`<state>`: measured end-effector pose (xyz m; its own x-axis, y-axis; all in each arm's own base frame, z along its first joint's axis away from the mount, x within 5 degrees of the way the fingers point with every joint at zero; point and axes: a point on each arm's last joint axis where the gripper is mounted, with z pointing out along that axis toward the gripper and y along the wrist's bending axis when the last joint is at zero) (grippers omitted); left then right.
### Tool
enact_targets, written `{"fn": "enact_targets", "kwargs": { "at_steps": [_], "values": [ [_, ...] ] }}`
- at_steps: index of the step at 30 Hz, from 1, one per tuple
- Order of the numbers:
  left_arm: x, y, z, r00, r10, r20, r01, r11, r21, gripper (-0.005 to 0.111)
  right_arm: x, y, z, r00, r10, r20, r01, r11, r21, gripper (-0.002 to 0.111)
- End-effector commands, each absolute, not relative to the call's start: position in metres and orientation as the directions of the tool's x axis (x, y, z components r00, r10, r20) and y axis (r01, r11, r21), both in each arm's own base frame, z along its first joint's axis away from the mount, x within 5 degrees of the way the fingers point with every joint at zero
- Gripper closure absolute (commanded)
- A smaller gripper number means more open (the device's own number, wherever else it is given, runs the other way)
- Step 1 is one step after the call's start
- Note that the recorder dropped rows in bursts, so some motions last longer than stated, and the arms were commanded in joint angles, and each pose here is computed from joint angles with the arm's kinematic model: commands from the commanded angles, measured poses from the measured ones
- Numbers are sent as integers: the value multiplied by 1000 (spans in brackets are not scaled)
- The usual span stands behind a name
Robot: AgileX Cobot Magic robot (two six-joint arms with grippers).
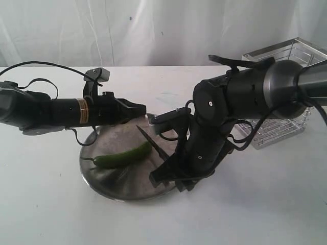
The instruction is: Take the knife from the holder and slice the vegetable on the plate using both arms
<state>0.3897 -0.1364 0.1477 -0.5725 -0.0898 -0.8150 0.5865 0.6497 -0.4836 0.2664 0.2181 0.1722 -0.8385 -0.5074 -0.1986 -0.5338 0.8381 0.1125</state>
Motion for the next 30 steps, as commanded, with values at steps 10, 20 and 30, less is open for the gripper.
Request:
{"fn": "enact_targets", "kwargs": {
  "at_steps": [10, 20, 30],
  "values": [
    [388, -141, 152, -528, -80, -846, 645, 610, -460, 107, 265, 217, 172, -845, -502, -184, -527, 839, 134, 108],
    [388, -141, 115, -597, -32, -801, 618, 618, -486, 107, 265, 217, 172, -845, -502, -184, -527, 839, 134, 108],
    [387, -132, 94, -665, 106, -739, 559, 727, -399, 107, 265, 217, 172, -845, -502, -184, -527, 839, 134, 108]
  ]
}}
